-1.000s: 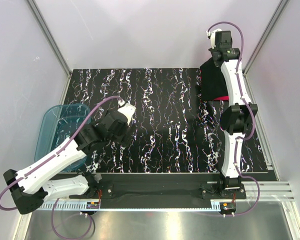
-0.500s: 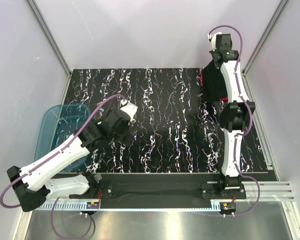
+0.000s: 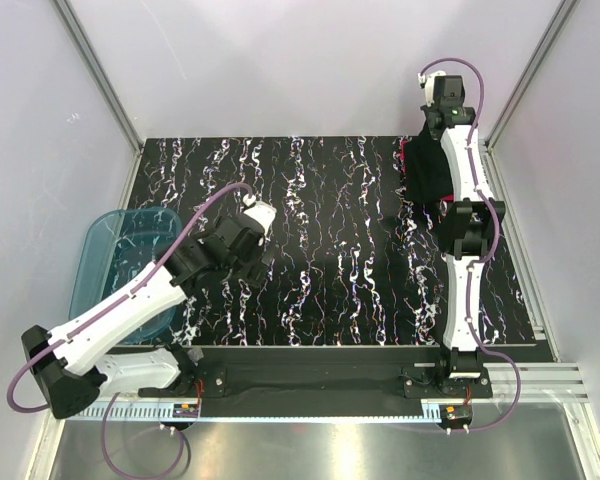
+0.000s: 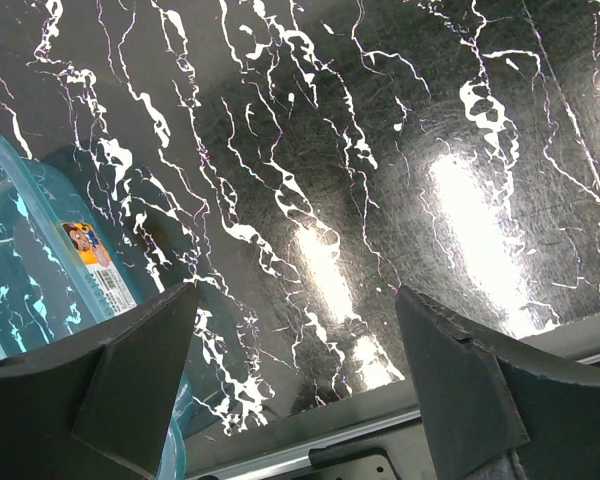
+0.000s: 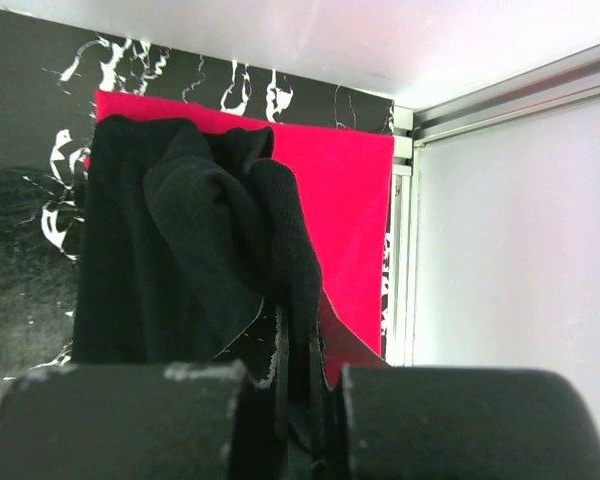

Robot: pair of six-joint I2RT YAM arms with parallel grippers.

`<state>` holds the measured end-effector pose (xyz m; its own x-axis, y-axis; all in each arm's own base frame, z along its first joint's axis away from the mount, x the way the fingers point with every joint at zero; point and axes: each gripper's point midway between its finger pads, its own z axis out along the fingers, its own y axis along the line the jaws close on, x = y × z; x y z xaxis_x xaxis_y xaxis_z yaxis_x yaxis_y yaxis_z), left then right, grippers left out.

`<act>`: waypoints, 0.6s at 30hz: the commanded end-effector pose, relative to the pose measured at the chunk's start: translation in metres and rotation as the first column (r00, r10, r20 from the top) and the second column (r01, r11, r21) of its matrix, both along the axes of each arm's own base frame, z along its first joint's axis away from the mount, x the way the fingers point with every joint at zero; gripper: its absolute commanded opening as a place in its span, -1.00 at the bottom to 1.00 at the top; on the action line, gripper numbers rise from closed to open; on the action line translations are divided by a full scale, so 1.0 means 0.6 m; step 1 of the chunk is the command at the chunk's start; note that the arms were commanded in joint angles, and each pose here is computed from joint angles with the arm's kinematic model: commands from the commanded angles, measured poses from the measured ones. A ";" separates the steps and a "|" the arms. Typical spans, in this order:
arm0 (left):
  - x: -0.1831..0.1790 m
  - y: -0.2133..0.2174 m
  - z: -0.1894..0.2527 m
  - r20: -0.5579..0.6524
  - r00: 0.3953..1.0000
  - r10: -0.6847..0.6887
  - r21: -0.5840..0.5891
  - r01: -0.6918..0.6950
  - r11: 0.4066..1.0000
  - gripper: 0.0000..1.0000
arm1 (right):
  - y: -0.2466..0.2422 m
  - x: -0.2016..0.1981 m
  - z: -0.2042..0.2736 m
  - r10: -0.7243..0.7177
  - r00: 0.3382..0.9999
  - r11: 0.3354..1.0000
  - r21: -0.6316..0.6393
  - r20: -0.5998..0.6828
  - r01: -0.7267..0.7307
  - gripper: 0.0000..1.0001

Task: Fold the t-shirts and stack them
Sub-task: Neatly place the folded tshirt to the corner

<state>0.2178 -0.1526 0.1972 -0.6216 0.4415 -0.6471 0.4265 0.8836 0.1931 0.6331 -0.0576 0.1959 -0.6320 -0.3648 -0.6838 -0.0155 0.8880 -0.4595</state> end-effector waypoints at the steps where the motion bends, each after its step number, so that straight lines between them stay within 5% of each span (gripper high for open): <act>1: 0.012 -0.014 0.025 0.023 1.000 0.004 -0.047 -0.003 0.999 0.74 | -0.002 0.031 0.055 0.012 0.991 1.000 0.017 0.132 -0.015 -1.00; 18: 0.036 -0.020 0.008 -0.029 0.999 0.038 -0.028 -0.039 0.999 0.73 | -0.077 0.065 0.002 -0.027 0.986 0.998 0.068 0.166 0.016 -1.00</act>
